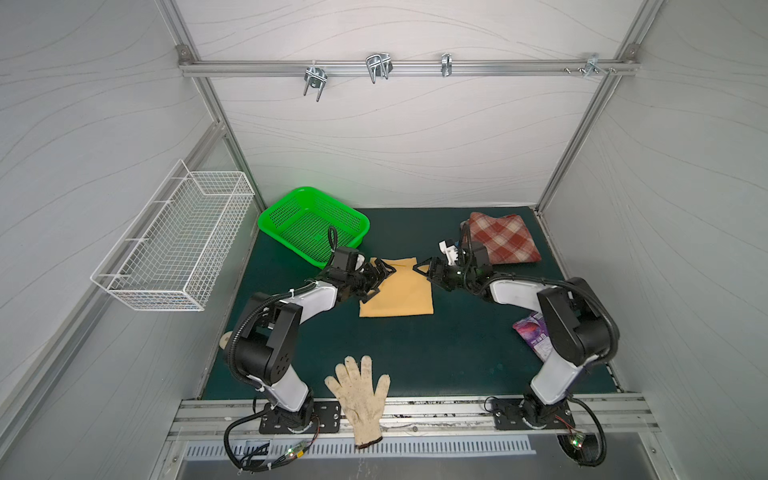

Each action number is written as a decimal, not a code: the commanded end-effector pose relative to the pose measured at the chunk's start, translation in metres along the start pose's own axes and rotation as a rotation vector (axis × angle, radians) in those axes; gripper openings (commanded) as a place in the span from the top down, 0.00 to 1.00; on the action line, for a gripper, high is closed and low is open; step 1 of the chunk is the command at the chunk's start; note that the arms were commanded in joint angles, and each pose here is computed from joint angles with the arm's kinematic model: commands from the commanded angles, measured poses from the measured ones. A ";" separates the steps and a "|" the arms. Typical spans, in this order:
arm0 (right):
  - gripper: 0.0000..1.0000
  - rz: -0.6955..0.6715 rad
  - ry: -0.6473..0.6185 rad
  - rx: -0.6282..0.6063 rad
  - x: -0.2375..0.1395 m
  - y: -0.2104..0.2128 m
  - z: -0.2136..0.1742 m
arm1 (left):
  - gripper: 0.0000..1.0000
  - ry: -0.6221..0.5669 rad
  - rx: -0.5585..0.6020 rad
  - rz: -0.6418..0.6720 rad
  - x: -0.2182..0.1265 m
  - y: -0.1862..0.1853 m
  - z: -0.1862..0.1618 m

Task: Fold and stack the skirts
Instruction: 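Smooth the folded yellow skirt's far edge with both grippers, then release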

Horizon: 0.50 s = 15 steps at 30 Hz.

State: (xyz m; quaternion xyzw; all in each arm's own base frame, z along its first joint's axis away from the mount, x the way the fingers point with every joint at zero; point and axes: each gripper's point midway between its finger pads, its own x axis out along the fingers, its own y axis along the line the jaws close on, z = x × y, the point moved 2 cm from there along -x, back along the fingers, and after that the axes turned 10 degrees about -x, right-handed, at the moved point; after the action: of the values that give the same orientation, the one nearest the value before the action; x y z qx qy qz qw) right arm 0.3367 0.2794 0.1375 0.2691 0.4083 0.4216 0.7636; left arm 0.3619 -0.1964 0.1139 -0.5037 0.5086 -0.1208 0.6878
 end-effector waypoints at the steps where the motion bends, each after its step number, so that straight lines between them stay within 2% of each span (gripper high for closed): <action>1: 0.01 0.013 0.013 -0.051 -0.003 0.023 -0.011 | 0.01 -0.003 0.049 -0.040 -0.009 -0.031 0.007; 6: 0.01 0.025 0.059 -0.093 0.010 0.034 -0.038 | 0.01 0.001 0.049 -0.022 0.004 -0.031 0.022; 15: 0.01 -0.025 0.147 -0.028 0.042 -0.009 -0.093 | 0.01 -0.011 -0.027 0.015 0.027 0.007 0.062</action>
State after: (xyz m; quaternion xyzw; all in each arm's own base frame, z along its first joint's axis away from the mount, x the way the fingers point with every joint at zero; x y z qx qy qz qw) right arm 0.2743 0.3152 0.0797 0.2211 0.4634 0.4418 0.7356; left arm 0.4051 -0.1795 0.0839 -0.5067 0.5254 -0.0882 0.6778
